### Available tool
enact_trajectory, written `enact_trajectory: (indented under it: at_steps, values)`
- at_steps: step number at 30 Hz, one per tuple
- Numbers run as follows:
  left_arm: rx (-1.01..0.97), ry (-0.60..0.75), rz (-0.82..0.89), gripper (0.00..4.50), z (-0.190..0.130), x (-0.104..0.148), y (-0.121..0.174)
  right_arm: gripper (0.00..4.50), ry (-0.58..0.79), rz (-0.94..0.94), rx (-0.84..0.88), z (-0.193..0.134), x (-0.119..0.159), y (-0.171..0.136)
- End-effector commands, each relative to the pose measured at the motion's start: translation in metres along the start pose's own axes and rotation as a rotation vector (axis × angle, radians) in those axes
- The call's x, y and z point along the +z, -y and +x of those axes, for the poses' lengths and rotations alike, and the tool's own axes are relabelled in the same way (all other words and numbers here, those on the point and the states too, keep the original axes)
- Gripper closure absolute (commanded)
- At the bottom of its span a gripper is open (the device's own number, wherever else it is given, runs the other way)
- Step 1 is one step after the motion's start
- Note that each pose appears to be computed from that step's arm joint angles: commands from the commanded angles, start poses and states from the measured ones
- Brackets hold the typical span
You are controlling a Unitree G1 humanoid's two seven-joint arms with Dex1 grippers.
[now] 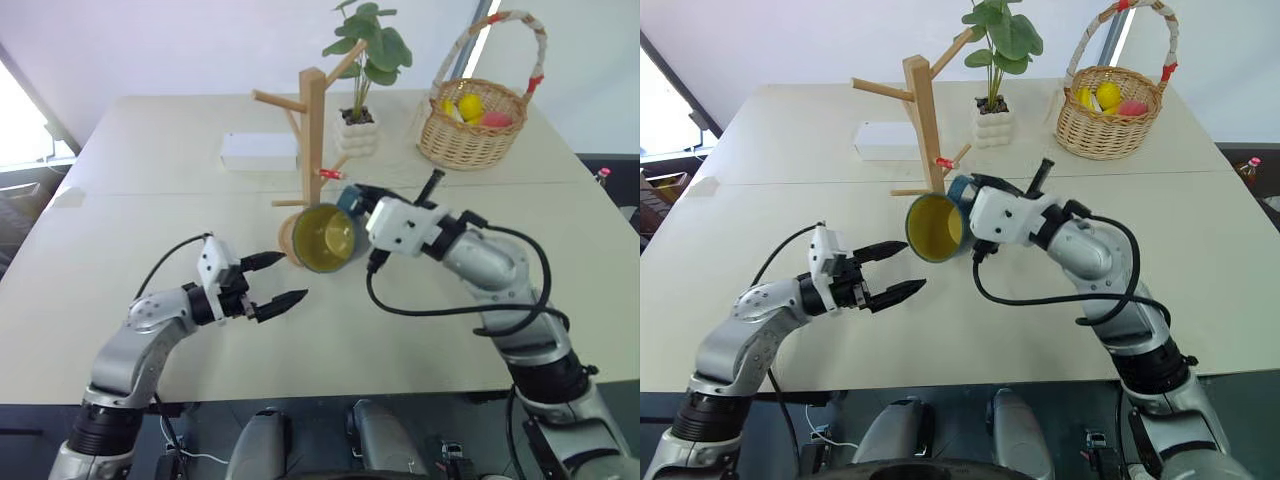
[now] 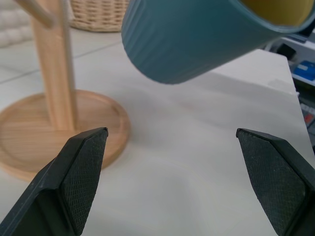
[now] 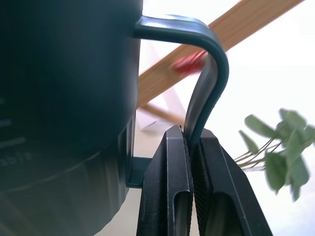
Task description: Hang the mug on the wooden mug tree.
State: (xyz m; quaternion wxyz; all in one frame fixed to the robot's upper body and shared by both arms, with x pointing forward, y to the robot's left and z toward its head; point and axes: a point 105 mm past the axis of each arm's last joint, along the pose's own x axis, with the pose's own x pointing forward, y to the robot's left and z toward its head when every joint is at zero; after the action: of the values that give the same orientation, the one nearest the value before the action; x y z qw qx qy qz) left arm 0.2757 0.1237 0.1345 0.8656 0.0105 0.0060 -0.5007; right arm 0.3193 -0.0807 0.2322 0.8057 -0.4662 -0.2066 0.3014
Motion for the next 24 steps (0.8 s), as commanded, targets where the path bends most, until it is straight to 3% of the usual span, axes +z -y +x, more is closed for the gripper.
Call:
enact_trajectory:
  at_steps: [1,24]
  values:
    - [0.021,0.027,0.032,0.00,-0.008,0.014,-0.004,4.44,0.026,-0.016,-0.028,0.002,0.011,0.015]
    - [0.042,0.104,0.048,0.00,-0.014,0.045,-0.007,4.44,-0.042,0.023,0.016,0.035,0.008,0.018]
